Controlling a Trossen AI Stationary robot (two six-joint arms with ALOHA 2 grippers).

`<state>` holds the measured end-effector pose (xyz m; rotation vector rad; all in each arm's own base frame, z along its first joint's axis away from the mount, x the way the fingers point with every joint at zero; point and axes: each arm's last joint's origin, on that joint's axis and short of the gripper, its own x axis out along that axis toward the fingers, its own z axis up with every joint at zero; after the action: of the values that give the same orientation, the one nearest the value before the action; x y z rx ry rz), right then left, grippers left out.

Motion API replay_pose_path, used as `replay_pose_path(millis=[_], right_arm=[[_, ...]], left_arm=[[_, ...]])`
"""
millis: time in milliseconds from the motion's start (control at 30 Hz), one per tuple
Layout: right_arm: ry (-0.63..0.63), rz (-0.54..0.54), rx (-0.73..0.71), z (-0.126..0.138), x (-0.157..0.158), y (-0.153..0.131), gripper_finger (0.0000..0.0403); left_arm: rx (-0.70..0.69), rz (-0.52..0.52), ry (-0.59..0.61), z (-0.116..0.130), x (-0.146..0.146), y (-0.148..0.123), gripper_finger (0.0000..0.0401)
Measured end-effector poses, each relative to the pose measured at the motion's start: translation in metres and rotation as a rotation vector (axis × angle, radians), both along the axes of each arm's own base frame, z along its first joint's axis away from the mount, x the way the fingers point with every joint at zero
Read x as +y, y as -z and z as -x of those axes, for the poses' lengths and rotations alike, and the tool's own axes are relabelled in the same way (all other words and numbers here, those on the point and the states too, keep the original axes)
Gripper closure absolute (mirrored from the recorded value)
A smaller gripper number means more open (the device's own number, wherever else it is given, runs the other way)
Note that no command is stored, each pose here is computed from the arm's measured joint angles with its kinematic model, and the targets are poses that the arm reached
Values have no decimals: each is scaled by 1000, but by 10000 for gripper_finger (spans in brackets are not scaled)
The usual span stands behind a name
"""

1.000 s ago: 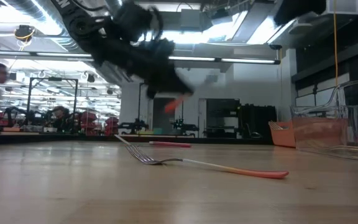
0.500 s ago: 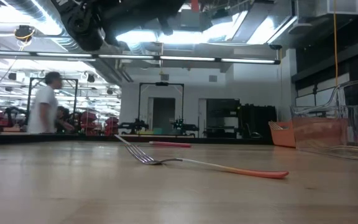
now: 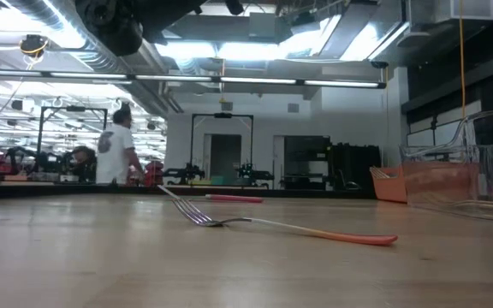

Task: Sort silverware by color (type)
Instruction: Put the orange fork into the orange bin

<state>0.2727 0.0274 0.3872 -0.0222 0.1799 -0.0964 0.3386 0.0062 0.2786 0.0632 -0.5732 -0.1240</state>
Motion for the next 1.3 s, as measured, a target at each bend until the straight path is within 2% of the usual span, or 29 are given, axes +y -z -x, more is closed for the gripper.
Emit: replay_pose_path(millis=[200, 900, 1300], right_arm=[[-125, 21, 34, -8, 1, 8, 313], [-167, 39, 143, 2, 1, 14, 313], [-192, 27, 136, 3, 2, 12, 313]], left_arm=[[16, -14, -15, -1, -5, 1, 401], [217, -22, 6, -10, -5, 19, 401], [296, -9, -26, -12, -4, 27, 401]])
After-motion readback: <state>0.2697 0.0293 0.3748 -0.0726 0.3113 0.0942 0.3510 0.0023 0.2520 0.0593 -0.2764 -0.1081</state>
